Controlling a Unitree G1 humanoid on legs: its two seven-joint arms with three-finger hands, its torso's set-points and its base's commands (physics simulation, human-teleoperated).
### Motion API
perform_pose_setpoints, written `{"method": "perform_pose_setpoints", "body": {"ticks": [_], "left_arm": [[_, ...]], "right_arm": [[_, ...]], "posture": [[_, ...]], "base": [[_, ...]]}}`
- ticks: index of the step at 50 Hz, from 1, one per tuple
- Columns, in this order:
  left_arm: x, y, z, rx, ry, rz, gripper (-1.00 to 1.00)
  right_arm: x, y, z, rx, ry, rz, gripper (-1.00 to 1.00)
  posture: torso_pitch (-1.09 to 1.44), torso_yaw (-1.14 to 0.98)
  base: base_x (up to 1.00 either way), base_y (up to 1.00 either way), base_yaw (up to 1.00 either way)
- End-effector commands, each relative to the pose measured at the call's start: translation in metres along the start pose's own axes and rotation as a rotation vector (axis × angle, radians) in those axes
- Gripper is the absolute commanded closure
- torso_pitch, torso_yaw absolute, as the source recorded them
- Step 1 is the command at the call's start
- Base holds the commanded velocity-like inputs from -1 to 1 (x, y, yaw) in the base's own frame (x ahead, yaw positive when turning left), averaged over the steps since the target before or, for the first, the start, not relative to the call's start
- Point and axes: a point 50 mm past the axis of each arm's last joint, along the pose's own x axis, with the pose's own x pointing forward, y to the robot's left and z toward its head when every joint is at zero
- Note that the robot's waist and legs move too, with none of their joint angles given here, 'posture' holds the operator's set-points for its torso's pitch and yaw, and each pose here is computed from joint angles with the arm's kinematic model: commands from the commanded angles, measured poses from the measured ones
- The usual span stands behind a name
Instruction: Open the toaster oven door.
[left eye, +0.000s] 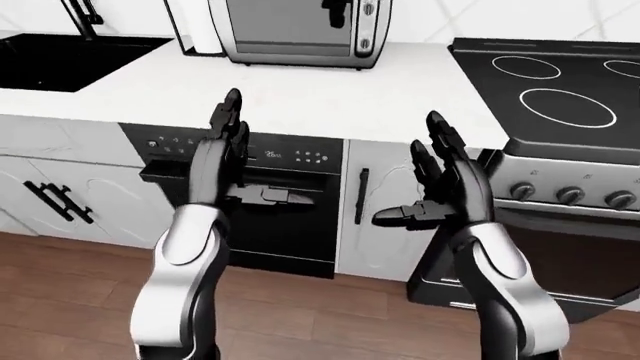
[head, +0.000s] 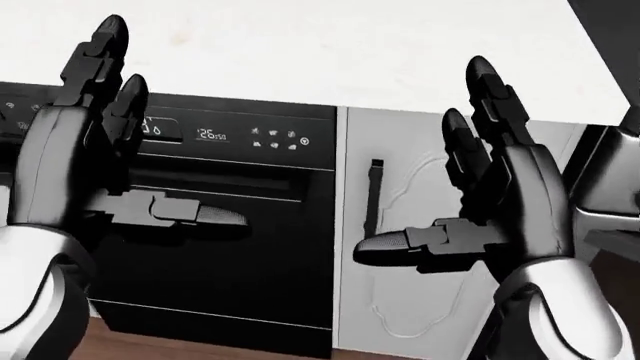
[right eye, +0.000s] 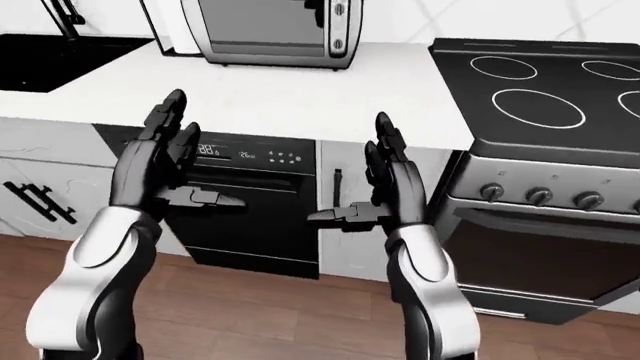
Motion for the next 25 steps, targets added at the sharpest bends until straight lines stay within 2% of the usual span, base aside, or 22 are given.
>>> {"method": "perform_pose_setpoints", "body": {"ticks": [1,25], "left_arm": [[-0.003,0.003,0.017,0.012,-0.105,0.019,-1.00],[0.002,-0.002,0.008,0.004,-0.096,0.008,-1.00]], "right_arm": [[-0.002,0.007,0.021,-0.001,-0.117,0.038,-1.00],[-0.005,-0.002,0.014,0.019,-0.114,0.014,-1.00]], "posture": [[0.00,0.00],[0.00,0.00]], "base": [[0.05,0.00,0.00],[0.18,0.00,0.00]]}}
